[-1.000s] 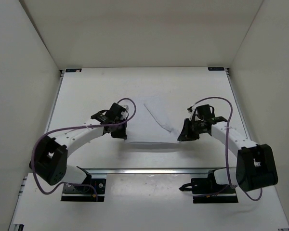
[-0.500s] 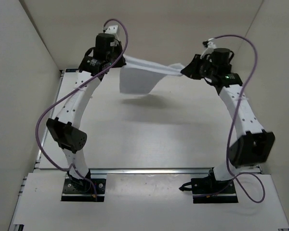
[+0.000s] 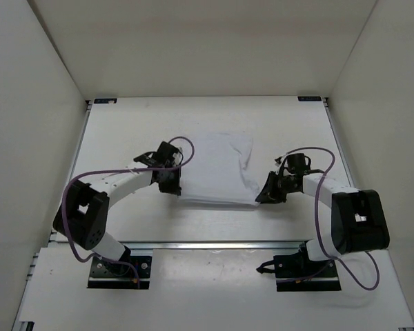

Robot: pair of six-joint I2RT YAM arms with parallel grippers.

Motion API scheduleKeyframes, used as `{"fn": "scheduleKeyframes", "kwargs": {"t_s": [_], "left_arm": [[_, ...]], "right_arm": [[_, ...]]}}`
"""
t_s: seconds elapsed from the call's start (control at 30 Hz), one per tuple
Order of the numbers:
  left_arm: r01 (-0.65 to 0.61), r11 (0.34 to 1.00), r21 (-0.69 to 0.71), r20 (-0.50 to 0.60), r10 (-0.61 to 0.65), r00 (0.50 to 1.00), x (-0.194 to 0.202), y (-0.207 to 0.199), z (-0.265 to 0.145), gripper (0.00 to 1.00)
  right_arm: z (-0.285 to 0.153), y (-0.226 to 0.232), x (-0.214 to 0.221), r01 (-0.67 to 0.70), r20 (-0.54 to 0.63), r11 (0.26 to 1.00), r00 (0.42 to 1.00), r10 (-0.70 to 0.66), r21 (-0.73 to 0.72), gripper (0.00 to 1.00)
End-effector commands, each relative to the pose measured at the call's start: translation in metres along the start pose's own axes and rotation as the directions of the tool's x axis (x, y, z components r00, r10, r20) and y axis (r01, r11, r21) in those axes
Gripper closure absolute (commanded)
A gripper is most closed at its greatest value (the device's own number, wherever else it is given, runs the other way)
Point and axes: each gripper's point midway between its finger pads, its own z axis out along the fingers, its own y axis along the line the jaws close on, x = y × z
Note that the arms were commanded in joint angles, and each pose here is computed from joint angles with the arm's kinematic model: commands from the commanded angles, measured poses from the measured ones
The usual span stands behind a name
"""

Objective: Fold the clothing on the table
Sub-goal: Flatten the skirt out

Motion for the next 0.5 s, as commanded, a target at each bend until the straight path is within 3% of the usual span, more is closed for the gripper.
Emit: {"fn": "scheduleKeyframes", "kwargs": {"t_s": [0.0, 0.07, 0.17, 0.3, 0.33, 0.47], "left_arm": [[0.043, 0.999, 0.008, 0.061, -0.043, 0.997, 0.003, -0.002, -0.011, 1.0], [0.049, 0.999, -0.006, 0.031, -0.049, 0.998, 0.017, 0.001, -0.006, 1.0], [0.07, 0.997, -0.015, 0.027, -0.07, 0.997, 0.017, 0.01, -0.007, 1.0], [0.083, 0.996, -0.024, 0.049, -0.081, 0.995, 0.01, 0.016, -0.017, 1.0], [0.093, 0.995, -0.023, 0.059, -0.091, 0.994, 0.005, 0.018, -0.019, 1.0], [0.091, 0.996, -0.021, 0.063, -0.09, 0.994, 0.002, 0.021, -0.03, 1.0]], "right_arm": [[-0.012, 0.009, -0.026, 0.064, 0.108, 0.998, 0.992, -0.066, 0.021, 0.91], [-0.02, 0.012, -0.035, 0.08, 0.146, 0.996, 0.986, -0.084, 0.034, 0.89], [-0.03, 0.016, -0.051, 0.106, 0.2, 0.994, 0.973, -0.112, 0.04, 1.0], [-0.029, 0.016, -0.041, 0.075, 0.146, 0.997, 0.986, -0.076, 0.011, 0.99], [-0.027, 0.018, -0.034, 0.072, 0.118, 0.997, 0.991, -0.069, -0.016, 0.96], [-0.021, 0.015, -0.018, 0.14, 0.073, 0.989, 0.987, -0.143, 0.046, 0.65]]}}
